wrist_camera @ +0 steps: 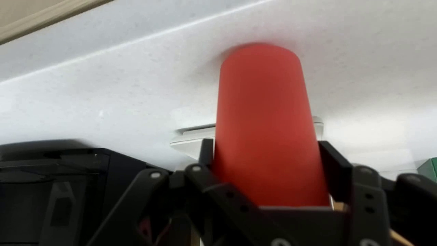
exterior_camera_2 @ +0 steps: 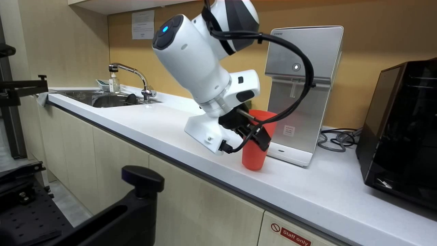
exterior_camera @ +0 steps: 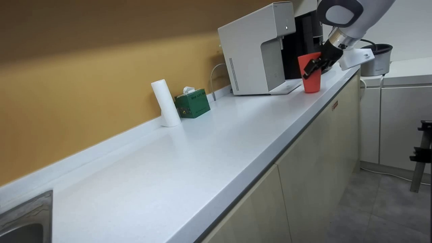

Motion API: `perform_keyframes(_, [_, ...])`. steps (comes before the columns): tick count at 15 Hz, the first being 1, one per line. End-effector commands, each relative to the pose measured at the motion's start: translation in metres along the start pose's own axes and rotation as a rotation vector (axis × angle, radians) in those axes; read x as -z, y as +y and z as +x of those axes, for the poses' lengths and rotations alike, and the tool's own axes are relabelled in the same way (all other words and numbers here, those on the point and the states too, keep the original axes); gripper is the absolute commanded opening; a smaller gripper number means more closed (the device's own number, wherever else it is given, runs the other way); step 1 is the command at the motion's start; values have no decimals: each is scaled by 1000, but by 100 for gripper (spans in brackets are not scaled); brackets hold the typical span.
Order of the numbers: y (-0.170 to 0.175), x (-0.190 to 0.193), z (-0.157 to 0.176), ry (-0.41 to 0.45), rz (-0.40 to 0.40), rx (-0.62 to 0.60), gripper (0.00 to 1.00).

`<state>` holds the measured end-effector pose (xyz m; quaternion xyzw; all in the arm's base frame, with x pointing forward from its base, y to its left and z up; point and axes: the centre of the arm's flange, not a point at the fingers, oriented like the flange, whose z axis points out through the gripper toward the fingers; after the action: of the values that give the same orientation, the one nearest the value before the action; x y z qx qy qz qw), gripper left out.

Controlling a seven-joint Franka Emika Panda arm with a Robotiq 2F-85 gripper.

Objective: Put the orange cup on the counter.

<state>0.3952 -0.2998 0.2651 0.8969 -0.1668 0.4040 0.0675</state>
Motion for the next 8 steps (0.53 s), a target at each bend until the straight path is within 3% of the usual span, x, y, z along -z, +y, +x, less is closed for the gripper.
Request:
perform_keyframes(1, [-5,1,-2,-4,-19,32,49])
perform_keyframes(5, [-6,-2,-4,-14,-13,31,49])
perform_keyframes(6, [-6,-1,-4,-15,-12,30,94])
perform_keyframes(8, [-6,-1,-4,-18,-8,25,99])
